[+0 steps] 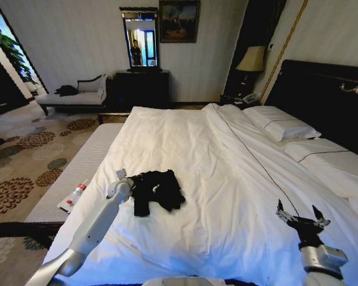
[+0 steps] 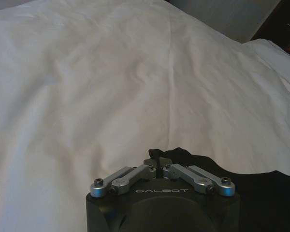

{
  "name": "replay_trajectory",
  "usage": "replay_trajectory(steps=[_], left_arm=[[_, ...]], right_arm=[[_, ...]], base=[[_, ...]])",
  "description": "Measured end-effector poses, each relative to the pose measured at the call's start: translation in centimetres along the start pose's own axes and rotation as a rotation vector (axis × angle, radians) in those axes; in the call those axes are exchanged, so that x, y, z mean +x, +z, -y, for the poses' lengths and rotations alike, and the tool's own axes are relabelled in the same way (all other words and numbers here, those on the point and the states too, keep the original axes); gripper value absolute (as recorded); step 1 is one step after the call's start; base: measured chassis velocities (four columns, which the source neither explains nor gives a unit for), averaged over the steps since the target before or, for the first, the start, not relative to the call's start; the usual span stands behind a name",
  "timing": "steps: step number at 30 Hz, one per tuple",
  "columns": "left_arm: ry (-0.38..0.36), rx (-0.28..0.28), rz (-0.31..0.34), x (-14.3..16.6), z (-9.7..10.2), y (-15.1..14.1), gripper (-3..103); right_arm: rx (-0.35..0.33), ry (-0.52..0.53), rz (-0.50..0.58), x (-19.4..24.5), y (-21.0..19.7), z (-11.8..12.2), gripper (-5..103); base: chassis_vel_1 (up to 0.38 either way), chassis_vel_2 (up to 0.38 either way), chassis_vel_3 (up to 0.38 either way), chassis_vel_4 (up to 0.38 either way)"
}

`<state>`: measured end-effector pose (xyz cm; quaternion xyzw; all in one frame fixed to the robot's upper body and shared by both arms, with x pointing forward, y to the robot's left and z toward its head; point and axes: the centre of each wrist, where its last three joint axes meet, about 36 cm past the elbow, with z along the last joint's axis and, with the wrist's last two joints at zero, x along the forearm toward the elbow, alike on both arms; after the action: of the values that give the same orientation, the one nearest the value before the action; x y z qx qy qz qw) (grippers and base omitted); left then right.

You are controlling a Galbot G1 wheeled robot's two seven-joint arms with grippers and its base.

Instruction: Fold the clothes on the bed.

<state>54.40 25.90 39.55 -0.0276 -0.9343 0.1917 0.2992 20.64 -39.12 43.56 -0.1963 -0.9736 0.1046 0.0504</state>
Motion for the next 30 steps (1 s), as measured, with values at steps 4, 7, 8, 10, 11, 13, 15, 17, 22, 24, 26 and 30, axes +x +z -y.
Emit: replay_trajectory(steps=[4, 7, 8, 10, 11, 13, 15, 17, 22, 24, 26, 30], left_arm=[[-0.004, -0.007, -0.005, 0.0, -0.1, 0.4, 1], [-0.001, -0.014, -0.006, -0.1, 0.3, 0.6, 1], [0.000, -0.016, -0.005, -0.2, 0.4, 0.6, 1], [-0.001, -0.018, -0.005, -0.2, 0.5, 0.6, 1], [0.000, -0.019, -0.005, -0.2, 0.5, 0.7, 1], [-0.001, -0.023, -0.005, -0.1, 0.5, 0.7, 1], [-0.002, -0.025, -0.006, -0.1, 0.5, 0.8, 1], [-0.004, -0.028, -0.008, -0.1, 0.5, 0.9, 1], [0.000, -0.034, -0.009, 0.1, 0.7, 1.1, 1], [0.000, -0.036, -0.010, 0.1, 0.8, 1.2, 1], [0.001, -0.040, -0.009, 0.1, 0.8, 1.3, 1], [0.002, -0.045, -0.006, 0.3, 0.8, 1.2, 1]], right_arm=[[-0.131, -0.076, -0.016, -1.8, -1.9, 0.1, 100], [-0.158, -0.149, 0.018, -4.1, -3.9, 0.2, 100], [-0.146, -0.183, 0.020, -5.2, -5.1, 0.2, 100], [-0.137, -0.231, 0.014, -6.6, -6.6, 0.0, 100], [-0.142, -0.261, 0.002, -7.3, -7.5, -0.3, 100], [-0.180, -0.341, -0.039, -8.9, -9.4, -1.3, 100], [-0.203, -0.391, -0.058, -9.8, -10.3, -1.9, 100], [-0.240, -0.479, -0.090, -11.5, -11.5, -2.8, 100], [-0.271, -0.648, -0.171, -14.6, -12.7, -5.9, 100], [-0.275, -0.682, -0.195, -15.3, -12.9, -6.7, 100], [-0.275, -0.736, -0.222, -16.9, -12.8, -8.5, 100], [-0.263, -0.784, -0.267, -19.2, -11.1, -11.7, 100]], base=[[0.000, 0.000, 0.000, 0.000], [0.000, 0.000, 0.000, 0.000], [0.000, 0.000, 0.000, 0.000], [0.000, 0.000, 0.000, 0.000], [0.000, 0.000, 0.000, 0.000], [0.000, 0.000, 0.000, 0.000], [0.000, 0.000, 0.000, 0.000], [0.000, 0.000, 0.000, 0.000], [0.000, 0.000, 0.000, 0.000], [0.000, 0.000, 0.000, 0.000], [0.000, 0.000, 0.000, 0.000], [0.000, 0.000, 0.000, 0.000]])
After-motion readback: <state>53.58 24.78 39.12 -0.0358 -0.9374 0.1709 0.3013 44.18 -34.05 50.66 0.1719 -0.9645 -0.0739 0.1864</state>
